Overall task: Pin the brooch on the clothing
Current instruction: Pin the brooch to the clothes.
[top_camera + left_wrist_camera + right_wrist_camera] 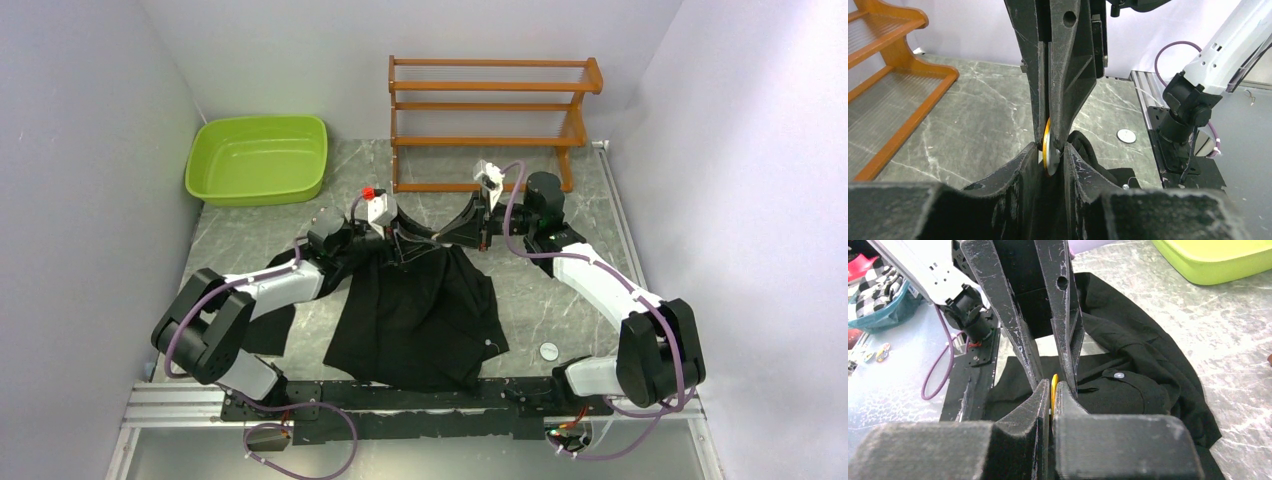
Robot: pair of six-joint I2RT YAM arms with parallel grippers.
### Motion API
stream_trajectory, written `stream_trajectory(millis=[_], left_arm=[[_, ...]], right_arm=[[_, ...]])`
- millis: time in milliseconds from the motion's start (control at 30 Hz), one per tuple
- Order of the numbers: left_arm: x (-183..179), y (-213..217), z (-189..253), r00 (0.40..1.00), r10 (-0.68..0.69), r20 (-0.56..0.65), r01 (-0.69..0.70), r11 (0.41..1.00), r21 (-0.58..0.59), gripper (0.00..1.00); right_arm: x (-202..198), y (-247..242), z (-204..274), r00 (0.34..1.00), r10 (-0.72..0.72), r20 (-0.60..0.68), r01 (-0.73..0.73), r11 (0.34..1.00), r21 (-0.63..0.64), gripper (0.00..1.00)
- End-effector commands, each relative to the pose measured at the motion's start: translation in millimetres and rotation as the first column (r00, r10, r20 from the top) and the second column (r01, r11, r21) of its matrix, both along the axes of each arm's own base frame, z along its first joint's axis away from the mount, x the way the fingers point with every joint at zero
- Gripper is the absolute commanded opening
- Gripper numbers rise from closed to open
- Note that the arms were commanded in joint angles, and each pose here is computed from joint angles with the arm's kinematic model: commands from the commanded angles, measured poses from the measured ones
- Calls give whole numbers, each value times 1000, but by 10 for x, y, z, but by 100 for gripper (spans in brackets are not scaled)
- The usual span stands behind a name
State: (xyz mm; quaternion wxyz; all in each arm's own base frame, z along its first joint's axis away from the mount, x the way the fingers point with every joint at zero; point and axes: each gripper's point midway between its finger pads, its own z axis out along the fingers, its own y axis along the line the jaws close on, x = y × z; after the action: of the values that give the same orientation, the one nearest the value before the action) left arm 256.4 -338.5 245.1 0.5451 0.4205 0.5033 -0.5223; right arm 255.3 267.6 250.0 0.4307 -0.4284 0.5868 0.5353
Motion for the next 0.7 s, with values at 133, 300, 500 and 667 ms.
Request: stream_trajectory(millis=[133,300,500,667], left_arm=[[-25,31,77,999,-6,46,4,999,37,10],[-23,26,110,999,-11,44,10,999,35,3],[17,10,146,1000,8,10,-8,1000,-9,3],[57,38,208,999,53,-8,-53,997,-58,3]], right_arm=[[-8,28,272,995,23,101,-27,999,31,0],[5,34,284,995,21,95,-25,999,37,0],[53,54,308,997,8,75,-12,999,42,15],[144,25,328,994,-77,75,73,996,48,72]])
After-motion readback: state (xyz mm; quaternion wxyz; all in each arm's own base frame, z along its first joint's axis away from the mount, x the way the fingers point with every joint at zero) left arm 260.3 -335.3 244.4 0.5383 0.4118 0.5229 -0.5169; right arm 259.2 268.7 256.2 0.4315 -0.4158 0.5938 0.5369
